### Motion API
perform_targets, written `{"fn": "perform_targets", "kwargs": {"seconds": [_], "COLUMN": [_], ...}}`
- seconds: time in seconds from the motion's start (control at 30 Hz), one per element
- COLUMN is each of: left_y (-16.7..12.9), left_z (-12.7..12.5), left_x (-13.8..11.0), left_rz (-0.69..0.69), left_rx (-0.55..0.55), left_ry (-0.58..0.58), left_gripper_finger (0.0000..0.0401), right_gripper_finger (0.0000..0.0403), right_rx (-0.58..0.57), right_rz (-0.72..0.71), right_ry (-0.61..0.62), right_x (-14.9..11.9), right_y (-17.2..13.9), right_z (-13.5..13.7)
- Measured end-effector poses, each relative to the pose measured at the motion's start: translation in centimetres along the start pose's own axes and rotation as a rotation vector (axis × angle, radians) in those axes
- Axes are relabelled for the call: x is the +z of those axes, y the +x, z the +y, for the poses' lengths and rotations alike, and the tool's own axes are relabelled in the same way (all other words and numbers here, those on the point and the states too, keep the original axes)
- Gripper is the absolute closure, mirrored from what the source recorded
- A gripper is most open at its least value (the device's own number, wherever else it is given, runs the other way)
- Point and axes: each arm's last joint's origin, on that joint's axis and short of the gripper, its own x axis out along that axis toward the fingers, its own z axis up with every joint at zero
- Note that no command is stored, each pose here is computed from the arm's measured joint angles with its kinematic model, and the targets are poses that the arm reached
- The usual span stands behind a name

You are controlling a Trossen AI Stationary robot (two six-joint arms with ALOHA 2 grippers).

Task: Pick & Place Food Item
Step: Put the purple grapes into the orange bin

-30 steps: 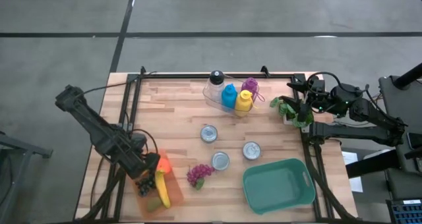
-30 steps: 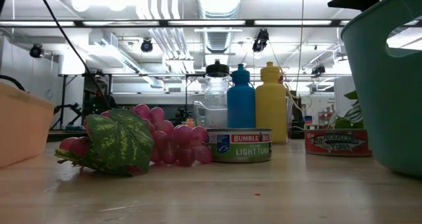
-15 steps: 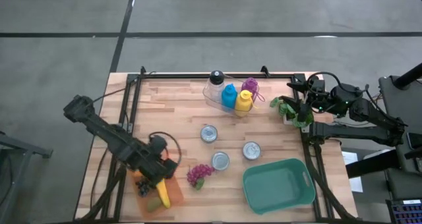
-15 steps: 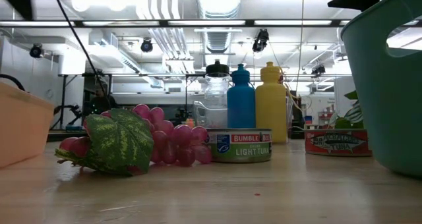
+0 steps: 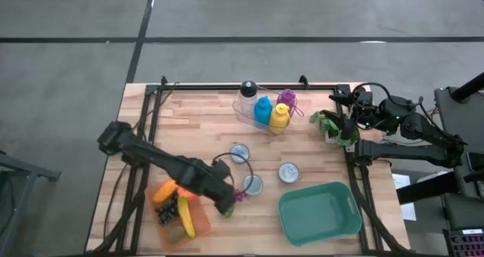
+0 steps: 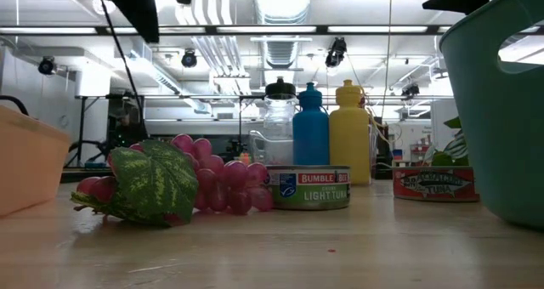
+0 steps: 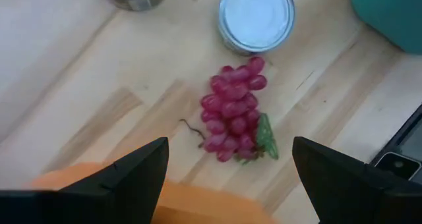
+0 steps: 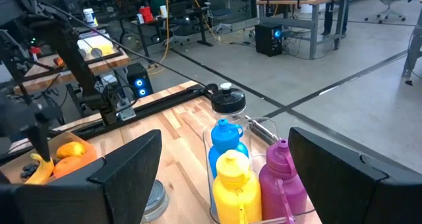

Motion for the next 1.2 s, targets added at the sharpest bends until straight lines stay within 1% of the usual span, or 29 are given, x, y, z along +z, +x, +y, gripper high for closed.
{"fn": "perform_targets", "kwargs": {"seconds": [0.1,0.2,0.4,0.53,0.9,1.03,1.2], "left_y": [1.7,3.3,6.1,7.5,11.2,12.3,13.1], "left_z": [-0.5,-0.9,-1.6,-2.0,-2.4,-2.5,-2.6], "left_x": [0.4,0.7,0.7,0.8,0.3,0.2,0.1], "left_rz": [0.040,0.085,0.115,0.129,0.182,0.217,0.223], "left_rx": [0.002,0.007,0.036,0.038,0.102,0.103,0.102], "left_ry": [-0.014,0.004,0.029,0.049,0.070,0.074,0.075], "left_gripper_finger": [0.0073,0.0073,0.0073,0.0073,0.0073,0.0073,0.0073], "right_gripper_finger": [0.0074,0.0074,0.0074,0.0074,0.0074,0.0074,0.0074], "right_rx": [0.000,0.000,0.000,0.000,0.000,0.000,0.000], "right_rz": [0.000,0.000,0.000,0.000,0.000,0.000,0.000], "right_ry": [0.000,0.000,0.000,0.000,0.000,0.000,0.000], "right_x": [0.0,0.0,0.0,0.0,0.0,0.0,0.0], "right_y": [0.0,0.0,0.0,0.0,0.0,0.0,0.0], "right_z": [0.0,0.0,0.0,0.0,0.0,0.0,0.0]}}
